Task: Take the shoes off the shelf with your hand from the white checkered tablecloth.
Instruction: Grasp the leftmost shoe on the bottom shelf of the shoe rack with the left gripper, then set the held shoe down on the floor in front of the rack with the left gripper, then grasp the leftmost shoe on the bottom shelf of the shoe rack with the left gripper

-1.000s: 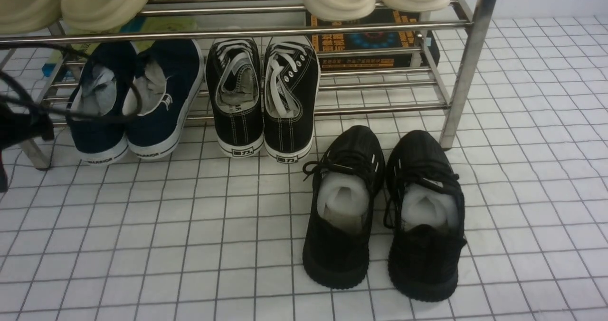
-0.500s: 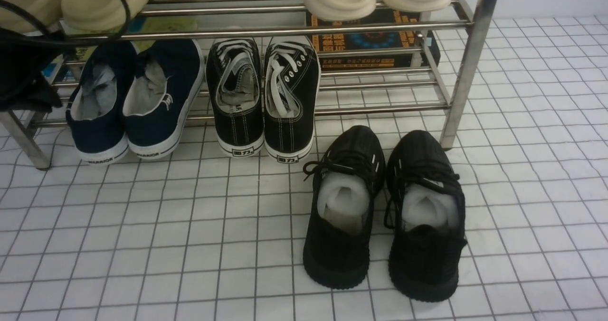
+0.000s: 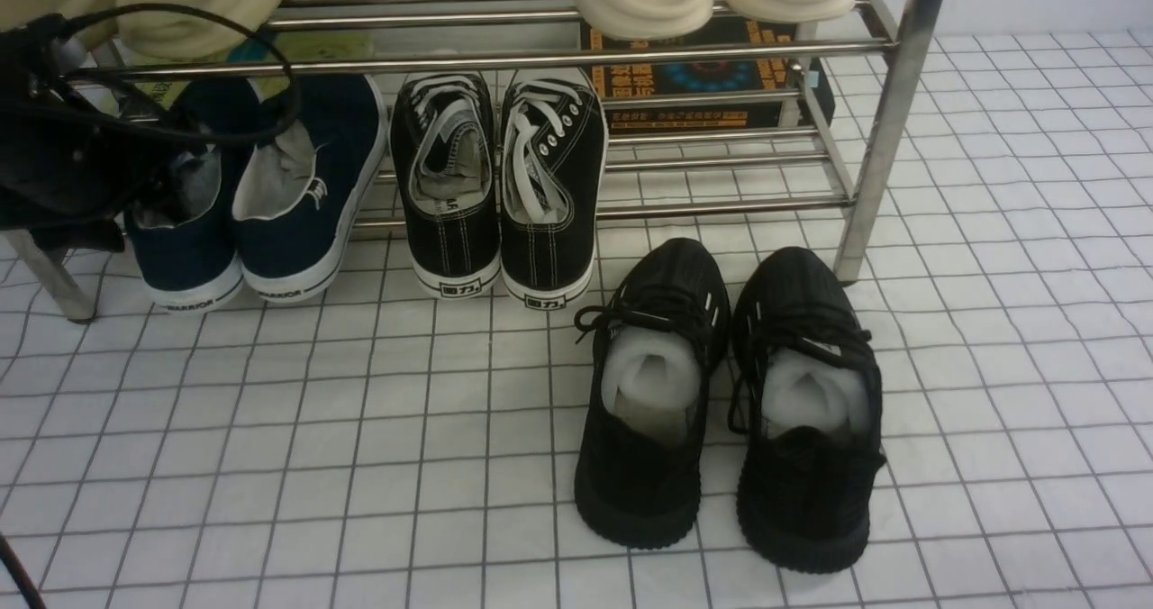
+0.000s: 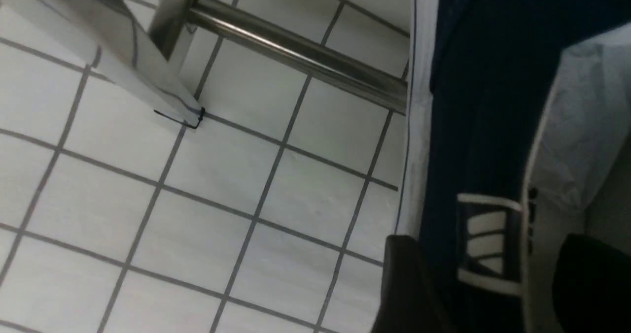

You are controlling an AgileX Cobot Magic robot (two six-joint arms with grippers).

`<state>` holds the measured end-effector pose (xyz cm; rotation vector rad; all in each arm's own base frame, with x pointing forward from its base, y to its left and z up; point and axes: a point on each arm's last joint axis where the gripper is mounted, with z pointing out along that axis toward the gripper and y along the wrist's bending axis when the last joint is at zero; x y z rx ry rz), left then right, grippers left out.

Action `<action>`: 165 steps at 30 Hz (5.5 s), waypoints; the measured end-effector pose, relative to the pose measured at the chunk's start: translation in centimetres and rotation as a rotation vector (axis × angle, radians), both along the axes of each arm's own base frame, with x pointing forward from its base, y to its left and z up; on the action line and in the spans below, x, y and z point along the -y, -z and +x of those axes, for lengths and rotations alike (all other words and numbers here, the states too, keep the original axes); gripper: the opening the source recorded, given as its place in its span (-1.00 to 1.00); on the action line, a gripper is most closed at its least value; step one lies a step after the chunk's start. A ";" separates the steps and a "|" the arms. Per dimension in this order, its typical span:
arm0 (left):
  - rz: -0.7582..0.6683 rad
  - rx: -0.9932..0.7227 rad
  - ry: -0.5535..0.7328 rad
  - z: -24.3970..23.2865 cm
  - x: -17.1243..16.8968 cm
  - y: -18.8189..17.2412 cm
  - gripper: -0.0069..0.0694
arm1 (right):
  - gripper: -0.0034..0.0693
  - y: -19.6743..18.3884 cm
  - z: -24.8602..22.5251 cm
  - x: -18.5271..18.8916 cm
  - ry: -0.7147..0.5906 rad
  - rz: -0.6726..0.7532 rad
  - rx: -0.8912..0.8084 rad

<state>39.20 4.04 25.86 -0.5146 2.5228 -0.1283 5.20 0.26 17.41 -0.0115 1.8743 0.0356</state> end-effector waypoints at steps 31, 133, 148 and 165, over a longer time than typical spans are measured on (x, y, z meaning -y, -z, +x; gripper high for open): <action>0.116 -0.198 -0.048 -14.2 0.3 -10.3 -0.73 | -0.25 0.0 0.0 0.0 0.000 0.000 0.000; -0.035 -0.136 -0.090 -17.7 1.7 -4.8 -0.81 | -0.25 0.0 0.0 0.0 0.000 0.001 0.000; -0.048 -0.135 -0.091 -17.7 1.8 -4.8 -0.79 | -0.25 0.0 0.0 0.0 0.000 0.001 0.000; -0.135 -0.137 -0.101 -17.7 2.5 -3.7 -0.78 | -0.25 0.0 0.0 0.0 0.000 0.000 0.000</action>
